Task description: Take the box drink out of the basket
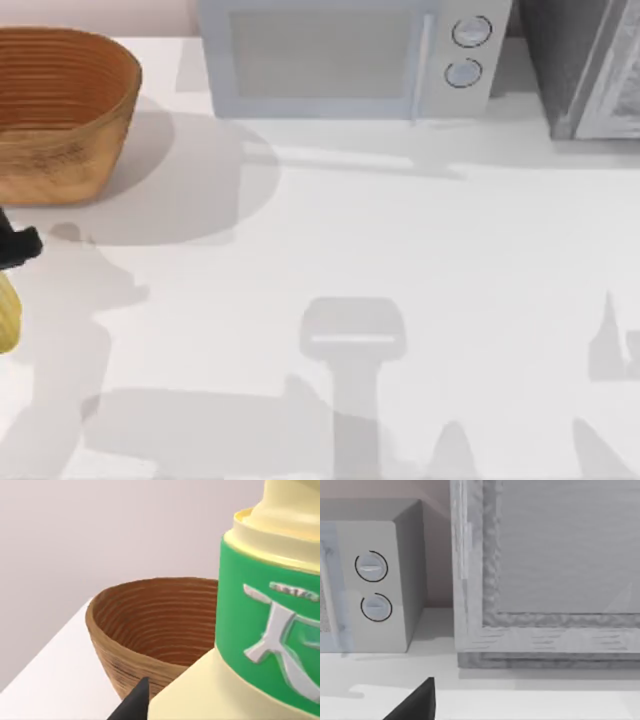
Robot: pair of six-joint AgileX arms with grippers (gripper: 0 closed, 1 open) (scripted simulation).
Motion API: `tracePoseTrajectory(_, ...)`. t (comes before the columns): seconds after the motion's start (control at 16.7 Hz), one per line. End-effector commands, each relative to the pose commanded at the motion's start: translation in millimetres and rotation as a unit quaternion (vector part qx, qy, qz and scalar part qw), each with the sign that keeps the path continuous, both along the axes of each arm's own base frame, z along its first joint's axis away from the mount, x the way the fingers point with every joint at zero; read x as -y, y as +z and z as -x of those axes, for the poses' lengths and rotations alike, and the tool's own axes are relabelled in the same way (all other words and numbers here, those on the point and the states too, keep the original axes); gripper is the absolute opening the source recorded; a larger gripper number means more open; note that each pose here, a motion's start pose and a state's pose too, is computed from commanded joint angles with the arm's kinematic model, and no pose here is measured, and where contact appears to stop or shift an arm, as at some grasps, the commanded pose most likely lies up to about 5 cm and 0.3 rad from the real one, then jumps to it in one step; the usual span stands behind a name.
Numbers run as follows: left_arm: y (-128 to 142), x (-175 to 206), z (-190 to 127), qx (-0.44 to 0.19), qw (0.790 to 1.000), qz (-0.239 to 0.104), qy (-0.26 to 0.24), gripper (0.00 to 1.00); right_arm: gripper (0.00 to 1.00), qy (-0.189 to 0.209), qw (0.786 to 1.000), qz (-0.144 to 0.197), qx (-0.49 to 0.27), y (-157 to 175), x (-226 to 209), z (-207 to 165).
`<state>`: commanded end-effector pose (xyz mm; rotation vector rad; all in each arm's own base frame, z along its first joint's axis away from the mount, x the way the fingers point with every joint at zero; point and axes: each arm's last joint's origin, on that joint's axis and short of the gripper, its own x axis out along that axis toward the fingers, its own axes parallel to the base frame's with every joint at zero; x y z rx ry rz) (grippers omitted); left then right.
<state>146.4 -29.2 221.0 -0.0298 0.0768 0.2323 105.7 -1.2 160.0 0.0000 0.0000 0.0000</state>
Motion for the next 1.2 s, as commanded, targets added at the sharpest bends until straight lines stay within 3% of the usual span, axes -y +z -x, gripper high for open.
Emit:
tracePoseTrajectory(0.24, 30.7, 43.0, -39.8, 0.006, 0.997, -0.002, 0.072, 0.0, 1.0, 0.0, 1.0, 0.0, 0.0, 0.0, 0.0, 0.0)
tracePoseTrajectory(0.48, 38.3, 112.2, -74.9, 0.016, 0.989, -0.006, 0.144, 0.0, 1.0, 0.0, 1.0, 0.0, 0.0, 0.0, 0.0, 0.0)
tracePoseTrajectory(0.9, -7.0, 237.6, -85.7, 0.03, 0.969, -0.024, 0.244, 0.0, 1.0, 0.0, 1.0, 0.0, 0.0, 0.0, 0.0, 0.0)
tracePoseTrajectory(1.2, -35.1, 276.0, -76.3, 0.038, 0.96, -0.034, 0.276, 0.0, 1.0, 0.0, 1.0, 0.0, 0.0, 0.0, 0.0, 0.0)
